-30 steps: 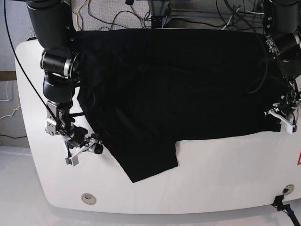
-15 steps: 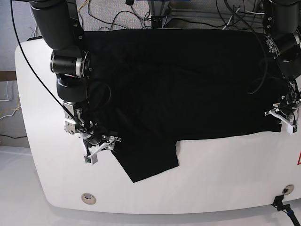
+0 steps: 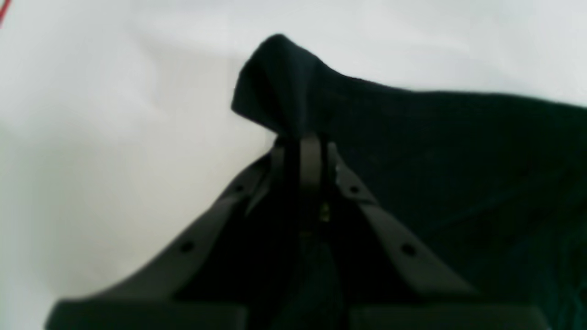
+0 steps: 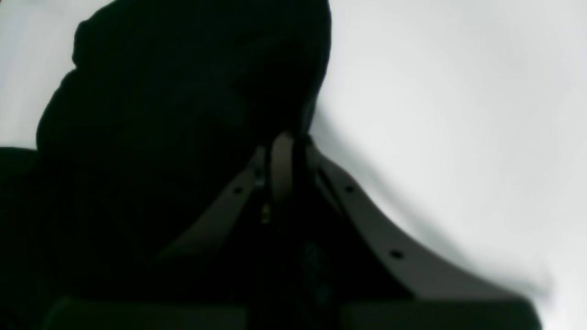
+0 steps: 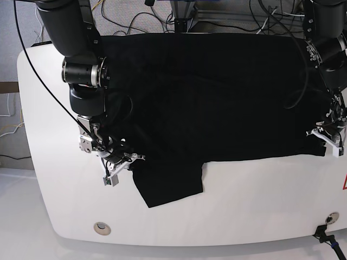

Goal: Fold the T-shirt properly
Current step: 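Lift the hem with both grippers and fold it toward the collar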

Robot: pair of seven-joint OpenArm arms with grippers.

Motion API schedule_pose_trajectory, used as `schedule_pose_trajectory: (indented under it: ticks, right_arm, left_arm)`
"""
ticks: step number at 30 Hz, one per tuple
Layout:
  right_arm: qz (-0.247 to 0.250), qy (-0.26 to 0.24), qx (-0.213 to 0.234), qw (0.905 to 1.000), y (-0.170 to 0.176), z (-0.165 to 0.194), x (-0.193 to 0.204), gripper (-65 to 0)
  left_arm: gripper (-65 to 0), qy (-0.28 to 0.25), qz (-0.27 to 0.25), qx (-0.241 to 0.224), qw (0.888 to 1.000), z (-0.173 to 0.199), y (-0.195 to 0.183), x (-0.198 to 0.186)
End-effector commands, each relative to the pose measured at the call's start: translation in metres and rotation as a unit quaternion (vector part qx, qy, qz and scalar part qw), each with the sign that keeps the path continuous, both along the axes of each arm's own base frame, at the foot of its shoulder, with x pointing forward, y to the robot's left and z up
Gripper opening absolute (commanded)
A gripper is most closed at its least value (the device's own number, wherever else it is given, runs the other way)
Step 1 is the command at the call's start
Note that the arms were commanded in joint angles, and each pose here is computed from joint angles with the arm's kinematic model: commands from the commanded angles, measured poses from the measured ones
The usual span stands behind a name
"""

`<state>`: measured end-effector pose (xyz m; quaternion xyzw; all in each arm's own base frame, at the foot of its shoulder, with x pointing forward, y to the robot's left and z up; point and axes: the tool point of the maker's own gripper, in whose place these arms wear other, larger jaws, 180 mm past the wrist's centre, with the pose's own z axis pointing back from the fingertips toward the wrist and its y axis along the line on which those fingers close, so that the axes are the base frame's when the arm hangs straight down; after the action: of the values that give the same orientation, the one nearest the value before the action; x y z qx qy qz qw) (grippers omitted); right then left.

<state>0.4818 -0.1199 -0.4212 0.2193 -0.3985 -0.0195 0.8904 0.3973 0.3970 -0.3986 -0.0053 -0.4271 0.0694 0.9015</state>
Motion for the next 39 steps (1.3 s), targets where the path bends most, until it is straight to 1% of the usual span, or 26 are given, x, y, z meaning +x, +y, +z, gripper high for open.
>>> schedule_pose_trajectory:
  ticks: [1,3,5,6,9,11,13,16,20,22,26,29,32,36,39]
  right_arm:
    - [-0.001,-0.023,-0.005,0.9997,-0.005,0.02,0.016,-65.0]
    - [-0.001,-0.025,-0.006,0.9997,-0.007,0.021,0.017,-65.0]
    - [0.0,-0.042,-0.01,0.9991,-0.008,0.033,0.023,-65.0]
    - [0.001,-0.05,-0.012,0.9987,-0.008,0.039,0.026,-65.0]
    - [0.013,-0.05,-0.023,0.9984,-0.008,0.05,0.029,-65.0]
    - [0.023,-0.051,-0.035,0.9978,-0.008,0.057,0.029,-65.0]
    - [0.032,-0.059,-0.048,0.9966,-0.008,0.067,0.028,-65.0]
    - [0.052,-0.065,-0.079,0.9934,-0.01,0.082,0.018,-65.0]
    - [0.073,-0.072,-0.127,0.9866,-0.013,0.103,-0.005,-65.0]
    - [0.081,-0.075,-0.153,0.9821,-0.016,0.113,-0.021,-65.0]
    - [0.092,-0.081,-0.191,0.9738,-0.017,0.129,-0.049,-65.0]
    - [0.1,-0.077,-0.211,0.9692,-0.017,0.129,-0.072,-65.0]
    - [0.104,-0.07,-0.222,0.967,-0.02,0.119,-0.093,-65.0]
    - [0.111,-0.062,-0.232,0.9644,-0.022,0.11,-0.119,-65.0]
    - [0.117,-0.046,-0.242,0.962,-0.023,0.104,-0.138,-65.0]
  left_arm:
    - [-65.0,-0.038,0.006,0.012,0.999,0.027,0.013,0.014]
    - [-65.0,-0.042,0.006,0.013,0.999,0.03,0.014,0.015]
    - [-65.0,-0.075,0.008,0.01,0.997,0.049,0.014,0.024]
    - [-65.0,-0.085,0.011,0.004,0.996,0.052,0.014,0.022]
    - [-65.0,-0.12,0.013,-0.006,0.993,0.068,0.012,0.022]
    - [-65.0,-0.136,0.009,-0.004,0.991,0.076,0.01,0.02]
    - [-65.0,-0.142,0.004,-0.001,0.99,0.079,0.008,0.018]
    - [-65.0,-0.141,-0.001,0.005,0.99,0.078,0.006,0.014]
    - [-65.0,-0.135,0.0,0.005,0.991,0.073,0.007,0.01]
    - [-65.0,-0.127,0.001,0.003,0.992,0.065,0.006,0.003]
    - [-65.0,-0.139,-0.008,0.008,0.99,0.071,0.003,-0.006]
    - [-65.0,-0.148,-0.019,0.01,0.989,0.076,-0.003,-0.015]
    - [-65.0,-0.145,-0.035,0.027,0.988,0.077,-0.008,-0.026]
    - [-65.0,-0.131,-0.054,0.051,0.989,0.075,-0.009,-0.044]
    - [-65.0,-0.116,-0.058,0.056,0.99,0.068,-0.007,-0.055]
